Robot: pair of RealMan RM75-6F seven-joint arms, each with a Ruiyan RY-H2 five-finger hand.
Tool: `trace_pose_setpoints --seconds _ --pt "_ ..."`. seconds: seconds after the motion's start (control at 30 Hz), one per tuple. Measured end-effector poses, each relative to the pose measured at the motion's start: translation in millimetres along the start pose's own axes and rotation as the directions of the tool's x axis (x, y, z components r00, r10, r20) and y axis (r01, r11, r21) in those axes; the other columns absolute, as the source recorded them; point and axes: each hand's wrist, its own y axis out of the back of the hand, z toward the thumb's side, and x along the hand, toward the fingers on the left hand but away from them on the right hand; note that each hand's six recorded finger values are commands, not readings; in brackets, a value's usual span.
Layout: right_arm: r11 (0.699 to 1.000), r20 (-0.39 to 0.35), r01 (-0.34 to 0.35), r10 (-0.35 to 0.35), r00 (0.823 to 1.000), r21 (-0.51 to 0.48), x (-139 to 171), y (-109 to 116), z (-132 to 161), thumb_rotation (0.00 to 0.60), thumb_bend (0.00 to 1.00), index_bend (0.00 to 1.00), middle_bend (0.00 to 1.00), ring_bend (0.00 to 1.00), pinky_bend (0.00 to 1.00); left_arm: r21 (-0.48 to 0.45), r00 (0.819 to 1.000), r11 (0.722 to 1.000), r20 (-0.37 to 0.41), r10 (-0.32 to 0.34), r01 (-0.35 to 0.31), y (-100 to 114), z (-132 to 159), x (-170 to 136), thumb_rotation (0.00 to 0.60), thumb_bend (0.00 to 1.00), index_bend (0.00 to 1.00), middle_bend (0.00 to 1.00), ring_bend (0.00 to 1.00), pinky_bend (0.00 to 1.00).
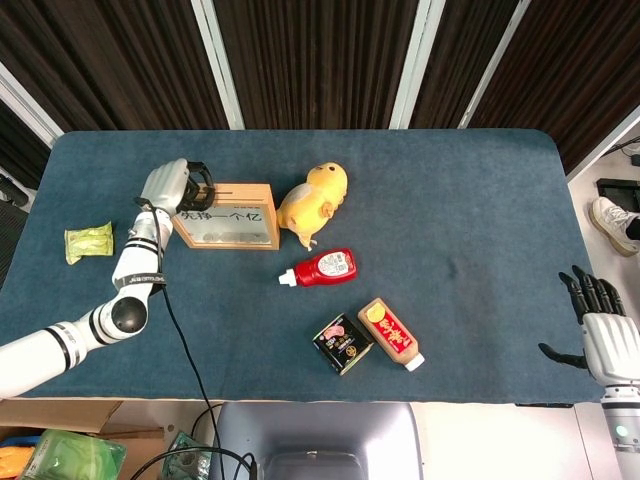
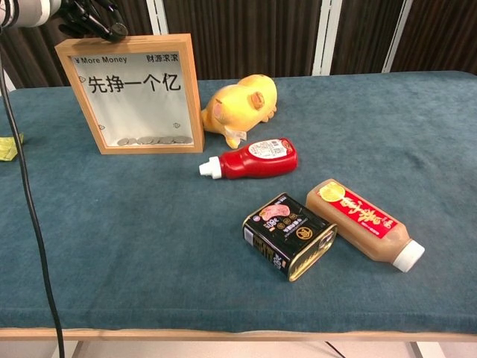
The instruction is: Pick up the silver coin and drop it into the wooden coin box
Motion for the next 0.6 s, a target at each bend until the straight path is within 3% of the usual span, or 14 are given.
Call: trace_pose_setpoints --seconds 0.6 --pt "1.0 0.004 0.0 0.0 1.0 0.0 0.0 0.5 -0.7 0.6 0.17 0.0 0.0 0.0 0.0 0.019 1.0 1.0 0.006 -0.019 0.019 -1.9 -2.2 -0.6 0.6 0.53 0.59 1.0 1.0 1.0"
